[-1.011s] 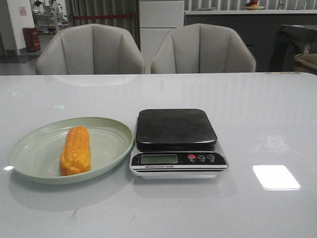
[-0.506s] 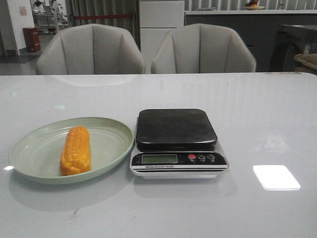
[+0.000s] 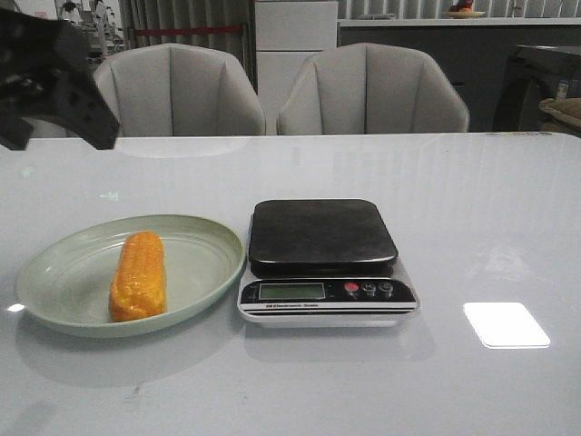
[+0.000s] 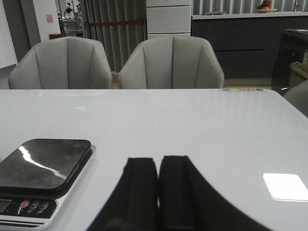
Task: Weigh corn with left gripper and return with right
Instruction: 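Lower the left gripper onto the corn cob on the plate and close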
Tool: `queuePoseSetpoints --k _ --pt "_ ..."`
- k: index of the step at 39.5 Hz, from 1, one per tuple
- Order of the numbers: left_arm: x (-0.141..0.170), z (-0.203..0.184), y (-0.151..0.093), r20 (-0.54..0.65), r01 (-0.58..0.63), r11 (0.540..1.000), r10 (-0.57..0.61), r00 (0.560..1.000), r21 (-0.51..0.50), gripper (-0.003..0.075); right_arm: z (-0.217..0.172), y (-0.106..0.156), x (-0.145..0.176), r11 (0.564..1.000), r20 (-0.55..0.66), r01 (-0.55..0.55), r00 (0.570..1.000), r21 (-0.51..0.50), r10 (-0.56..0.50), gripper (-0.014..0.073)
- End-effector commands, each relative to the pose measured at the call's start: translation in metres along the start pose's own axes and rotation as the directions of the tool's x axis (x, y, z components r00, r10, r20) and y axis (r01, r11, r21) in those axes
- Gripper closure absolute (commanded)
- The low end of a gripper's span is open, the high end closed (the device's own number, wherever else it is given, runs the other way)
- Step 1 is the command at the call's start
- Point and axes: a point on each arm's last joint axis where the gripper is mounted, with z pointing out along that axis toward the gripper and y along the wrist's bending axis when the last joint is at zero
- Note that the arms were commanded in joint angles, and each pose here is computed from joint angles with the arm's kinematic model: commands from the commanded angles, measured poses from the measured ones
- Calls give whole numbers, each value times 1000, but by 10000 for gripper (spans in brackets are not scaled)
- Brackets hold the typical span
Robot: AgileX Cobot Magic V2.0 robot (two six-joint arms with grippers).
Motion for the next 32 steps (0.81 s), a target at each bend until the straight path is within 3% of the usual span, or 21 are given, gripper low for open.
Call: queuePoseSetpoints --k 1,22,26,32 --pt "-16 12 -9 57 28 999 -30 998 32 164 -2 1 -5 1000 92 26 995 -9 -25 438" --pt "11 95 -22 -192 90 996 -86 978 12 174 -2 1 -5 1000 92 26 995 -9 -25 438" --pt "18 107 -21 -242 90 996 -88 966 -5 237 -2 1 -5 1000 92 26 995 -9 -25 438" --pt "14 112 -22 -246 89 996 -88 965 -5 473 -2 1 -5 1000 92 26 995 -9 -25 438"
